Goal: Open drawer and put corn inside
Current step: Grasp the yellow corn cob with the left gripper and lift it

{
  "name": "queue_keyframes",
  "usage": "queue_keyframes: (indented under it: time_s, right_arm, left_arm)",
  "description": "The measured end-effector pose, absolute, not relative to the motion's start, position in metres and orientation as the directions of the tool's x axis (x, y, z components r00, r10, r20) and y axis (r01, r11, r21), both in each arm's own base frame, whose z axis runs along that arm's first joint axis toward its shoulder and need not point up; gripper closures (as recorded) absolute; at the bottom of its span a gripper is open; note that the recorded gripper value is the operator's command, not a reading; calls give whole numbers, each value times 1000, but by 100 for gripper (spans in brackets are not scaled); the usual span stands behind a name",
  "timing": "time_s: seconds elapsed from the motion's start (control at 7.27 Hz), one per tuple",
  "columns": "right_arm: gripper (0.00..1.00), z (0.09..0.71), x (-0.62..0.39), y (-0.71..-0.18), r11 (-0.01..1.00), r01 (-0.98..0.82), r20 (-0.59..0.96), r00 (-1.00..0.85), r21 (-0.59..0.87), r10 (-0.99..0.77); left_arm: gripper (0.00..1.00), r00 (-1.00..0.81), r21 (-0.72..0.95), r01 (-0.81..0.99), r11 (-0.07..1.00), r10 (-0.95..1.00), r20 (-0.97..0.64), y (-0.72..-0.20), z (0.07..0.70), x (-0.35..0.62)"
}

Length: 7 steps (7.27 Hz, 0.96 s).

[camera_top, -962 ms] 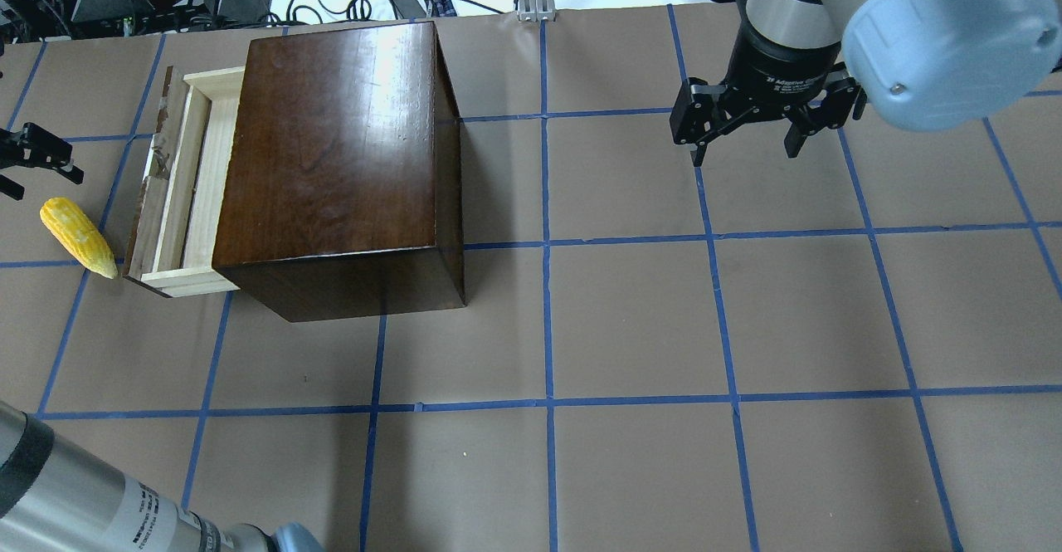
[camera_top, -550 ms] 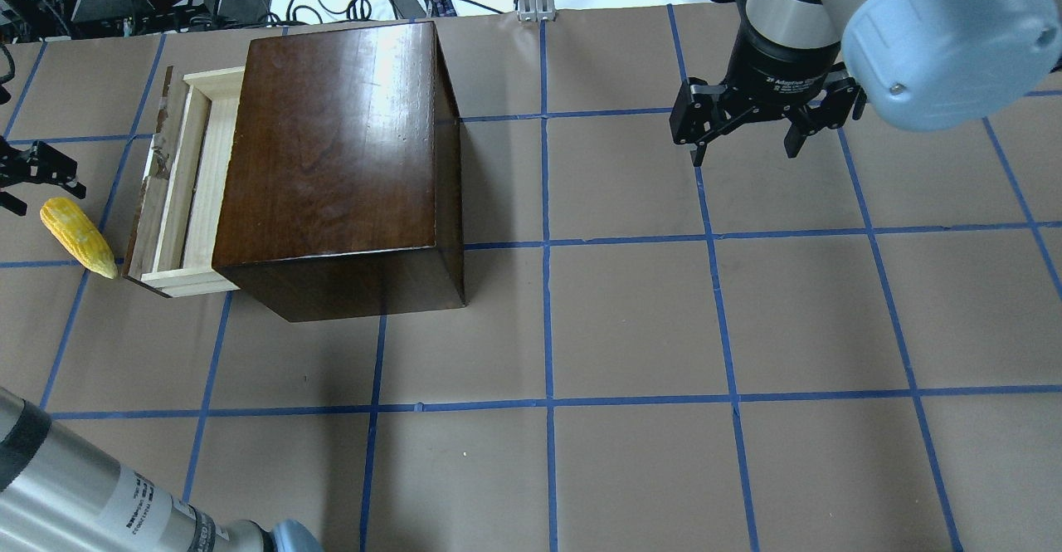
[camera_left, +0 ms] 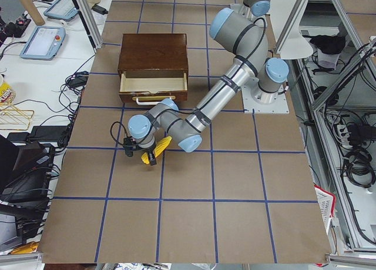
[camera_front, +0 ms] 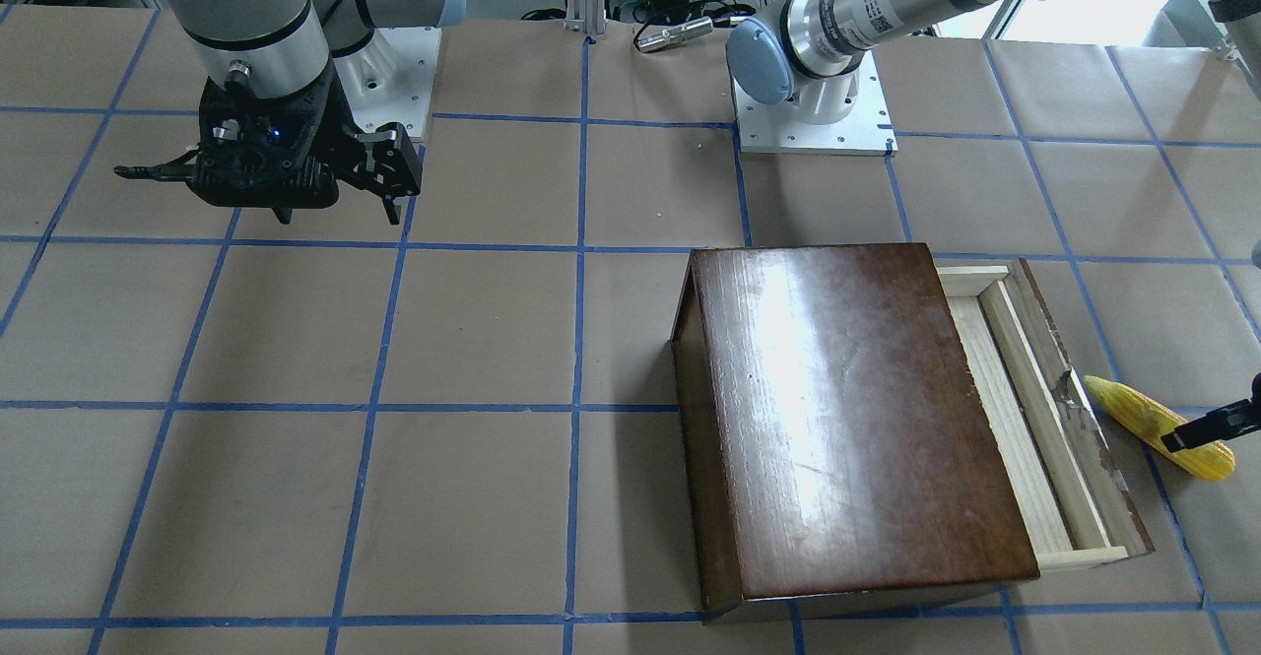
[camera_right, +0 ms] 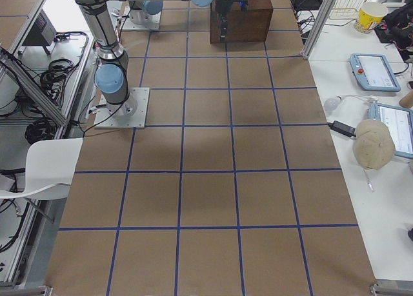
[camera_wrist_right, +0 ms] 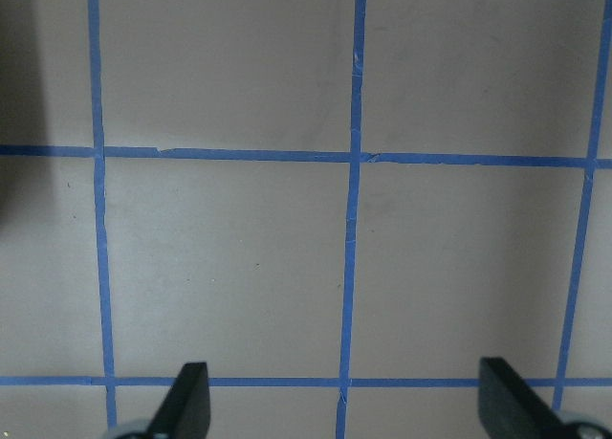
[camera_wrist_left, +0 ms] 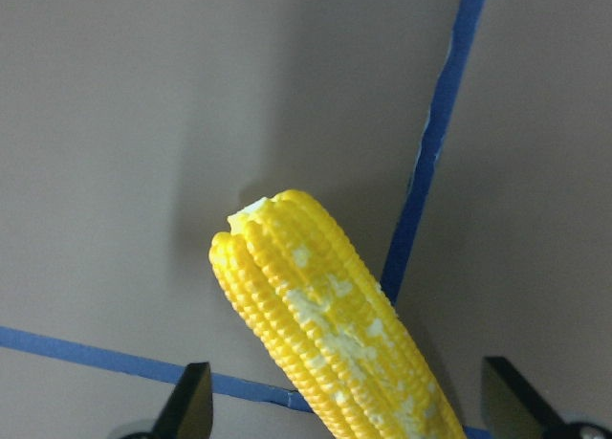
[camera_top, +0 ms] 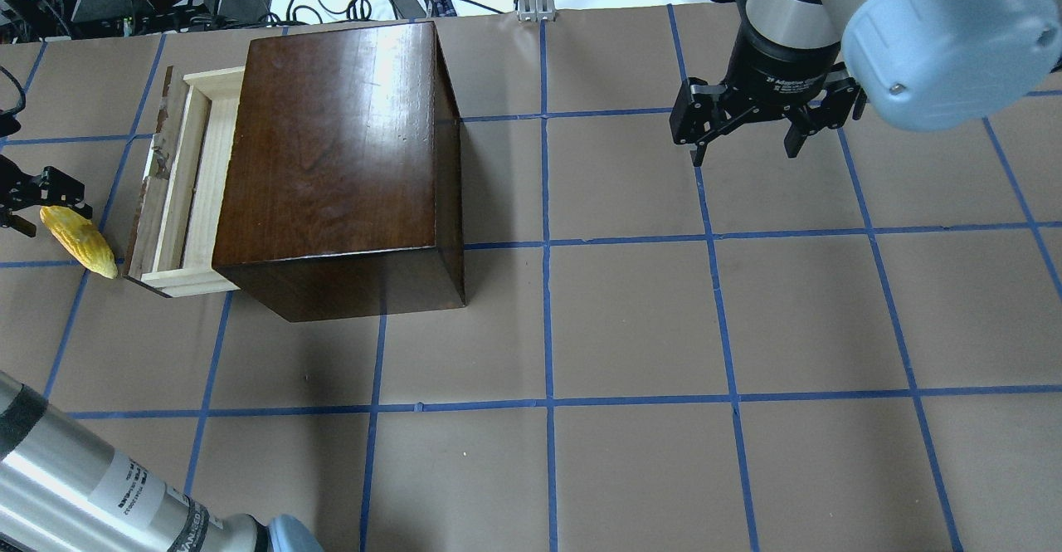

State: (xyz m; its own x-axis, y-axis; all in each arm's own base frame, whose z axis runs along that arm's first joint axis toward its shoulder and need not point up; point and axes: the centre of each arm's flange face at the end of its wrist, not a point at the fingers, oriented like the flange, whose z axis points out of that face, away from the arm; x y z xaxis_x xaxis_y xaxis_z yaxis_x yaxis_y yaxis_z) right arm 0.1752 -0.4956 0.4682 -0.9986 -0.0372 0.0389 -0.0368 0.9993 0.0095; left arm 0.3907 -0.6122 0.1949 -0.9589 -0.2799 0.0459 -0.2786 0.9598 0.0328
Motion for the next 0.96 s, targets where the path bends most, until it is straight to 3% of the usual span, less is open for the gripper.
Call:
queue_keyframes:
  time_s: [0.14,0.28,0.41,0.69,0.96]
  right_arm:
    - [0,468,175,-496,999,-37,39,-999,9,-37]
    - [0,468,175,-496,999,-37,39,-999,9,-37]
    - [0,468,175,-496,999,-37,39,-999,9,-37]
    - [0,468,175,-496,999,-37,39,-999,9,-37]
    - [0,468,175,-496,999,-37,39,-999,9,-37]
  left_arm:
    - [21,-959,33,-279,960,-281,49,-612,191,391]
    - [53,-959,36,-278,960,-279,51,-612,189,390]
    - [79,-959,39,-277,960,-279,50,-611,188,390]
    - [100,-958,39,-278,960,-280,56,-611,188,389]
    - [100,-958,36,-279,960,-281,59,-610,189,388]
